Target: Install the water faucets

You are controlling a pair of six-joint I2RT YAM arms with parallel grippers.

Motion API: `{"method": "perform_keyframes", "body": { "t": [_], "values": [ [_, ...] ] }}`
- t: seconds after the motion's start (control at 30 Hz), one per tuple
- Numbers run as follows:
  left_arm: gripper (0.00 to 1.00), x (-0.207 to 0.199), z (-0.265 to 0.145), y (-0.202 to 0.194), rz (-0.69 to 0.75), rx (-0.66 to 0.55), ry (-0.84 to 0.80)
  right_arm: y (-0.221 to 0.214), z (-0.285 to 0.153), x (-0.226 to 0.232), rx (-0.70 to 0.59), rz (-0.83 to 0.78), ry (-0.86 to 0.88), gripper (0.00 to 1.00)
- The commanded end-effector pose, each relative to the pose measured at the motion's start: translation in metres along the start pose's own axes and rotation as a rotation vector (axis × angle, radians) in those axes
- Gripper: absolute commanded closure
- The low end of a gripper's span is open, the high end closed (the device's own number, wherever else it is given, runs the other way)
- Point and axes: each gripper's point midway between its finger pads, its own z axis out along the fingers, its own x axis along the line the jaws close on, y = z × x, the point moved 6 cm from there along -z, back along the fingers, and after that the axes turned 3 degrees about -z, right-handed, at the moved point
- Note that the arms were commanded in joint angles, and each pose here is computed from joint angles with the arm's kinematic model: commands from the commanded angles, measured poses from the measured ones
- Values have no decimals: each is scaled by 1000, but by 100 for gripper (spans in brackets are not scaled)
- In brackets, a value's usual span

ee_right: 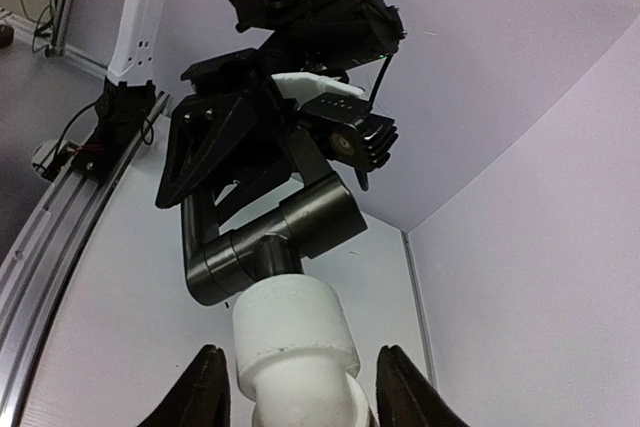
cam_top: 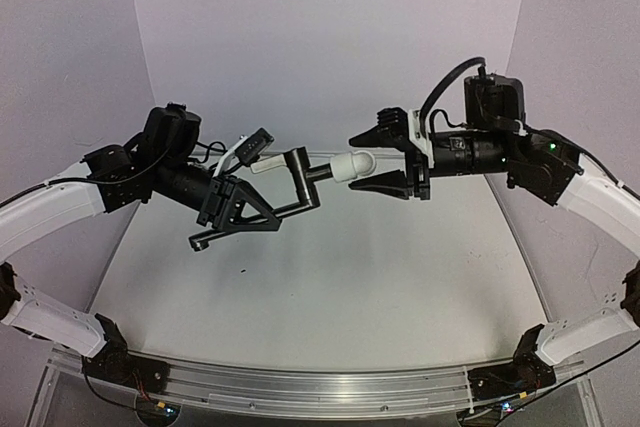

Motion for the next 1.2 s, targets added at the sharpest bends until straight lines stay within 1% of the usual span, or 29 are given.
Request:
{"method": "perform_keyframes", "body": {
  "t": [0.0,0.03,0.27,0.37,0.47,0.57,0.63,0.87,0.93,1.03,1.1,1.17],
  "values": [
    [100,-36,-15,28,196,-87,-59,2,3,-4,-3,-13,-17,42],
    [100,-36,-15,28,194,-84,-60,2,3,-4,-1,-16,-15,43],
    [100,-38,-14,29,209,-87,-53,1,5,-3,4,-15,1,58],
    [100,-39,-16,29,231,-94,-31,0,6,-2,9,18,13,65],
    [100,-38,-18,29,273,-114,15,3,6,-1,-1,93,37,74],
    [100,-36,-20,29,327,-136,80,7,7,0,-18,197,66,80],
    [100,-33,-21,28,373,-148,139,8,9,-2,-17,292,77,82],
    [100,-15,-15,17,607,-133,412,9,20,-1,-9,629,157,90],
    [100,-16,-10,13,681,-118,455,7,22,-3,-10,713,183,93],
    [100,-17,-9,12,731,-124,511,-1,24,-9,-10,852,221,100],
    [100,-18,-11,13,760,-142,542,-8,25,-13,-7,955,249,100],
    [100,-20,-15,13,781,-167,560,-12,26,-15,-6,1003,264,100]
  ]
}}
